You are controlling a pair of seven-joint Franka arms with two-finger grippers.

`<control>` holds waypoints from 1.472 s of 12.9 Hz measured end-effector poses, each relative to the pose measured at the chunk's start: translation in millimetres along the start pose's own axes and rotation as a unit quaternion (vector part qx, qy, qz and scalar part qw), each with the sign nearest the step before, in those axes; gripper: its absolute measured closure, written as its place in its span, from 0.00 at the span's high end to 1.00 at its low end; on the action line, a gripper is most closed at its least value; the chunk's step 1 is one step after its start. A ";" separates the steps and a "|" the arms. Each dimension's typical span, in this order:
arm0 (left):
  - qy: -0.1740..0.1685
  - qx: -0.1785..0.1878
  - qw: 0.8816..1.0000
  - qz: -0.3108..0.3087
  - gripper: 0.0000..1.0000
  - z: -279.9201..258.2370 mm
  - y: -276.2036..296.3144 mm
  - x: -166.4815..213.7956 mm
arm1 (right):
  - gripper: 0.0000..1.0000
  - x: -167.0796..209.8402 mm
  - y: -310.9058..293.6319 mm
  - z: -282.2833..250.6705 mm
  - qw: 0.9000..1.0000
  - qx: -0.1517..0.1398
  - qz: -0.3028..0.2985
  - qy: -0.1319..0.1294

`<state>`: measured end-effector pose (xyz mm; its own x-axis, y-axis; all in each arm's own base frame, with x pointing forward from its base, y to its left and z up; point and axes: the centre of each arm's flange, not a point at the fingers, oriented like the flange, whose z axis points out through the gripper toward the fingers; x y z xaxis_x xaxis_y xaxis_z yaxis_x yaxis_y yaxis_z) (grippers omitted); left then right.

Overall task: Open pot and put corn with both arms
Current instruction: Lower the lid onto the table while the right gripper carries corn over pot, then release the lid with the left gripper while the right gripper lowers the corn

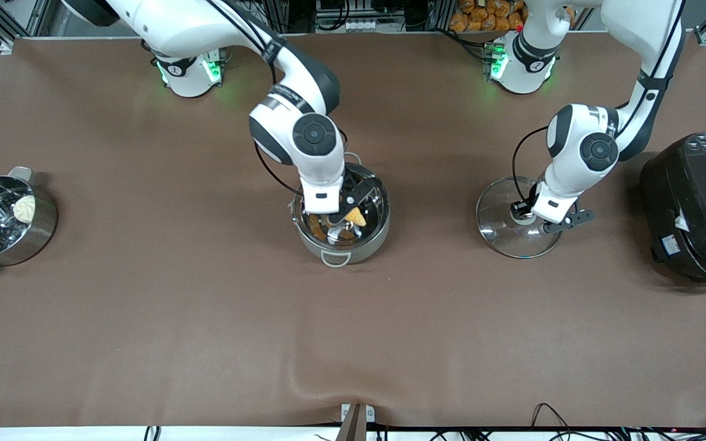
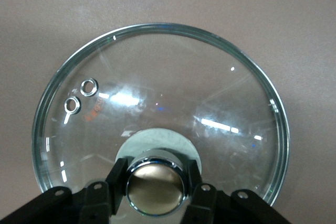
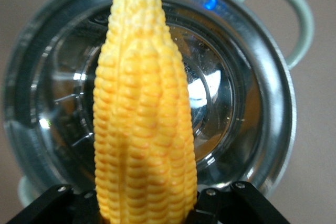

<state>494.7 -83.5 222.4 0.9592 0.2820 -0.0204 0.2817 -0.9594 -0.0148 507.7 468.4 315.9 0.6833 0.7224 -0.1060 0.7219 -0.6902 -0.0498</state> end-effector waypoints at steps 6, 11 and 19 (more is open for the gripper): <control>0.011 -0.007 1.000 0.001 0.67 5.7 -0.6 -3.6 | 0.17 9.8 -15.2 19.5 0.999 -0.022 -0.026 0.016; 0.051 -0.025 0.998 -0.001 1.00 -29.2 6.4 15.1 | 0.70 10.0 -14.0 19.9 0.999 -0.023 -0.025 0.017; 0.060 -0.017 0.998 -0.020 1.00 -279.9 -6.2 55.8 | 1.00 2.2 13.3 -38.3 0.998 -0.034 0.036 0.028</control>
<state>553.1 -64.2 501.1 0.9426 0.3187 0.1001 0.3183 -0.9478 0.0203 523.0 462.4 353.0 0.7380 0.6728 -0.0514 0.6744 -0.7380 0.0230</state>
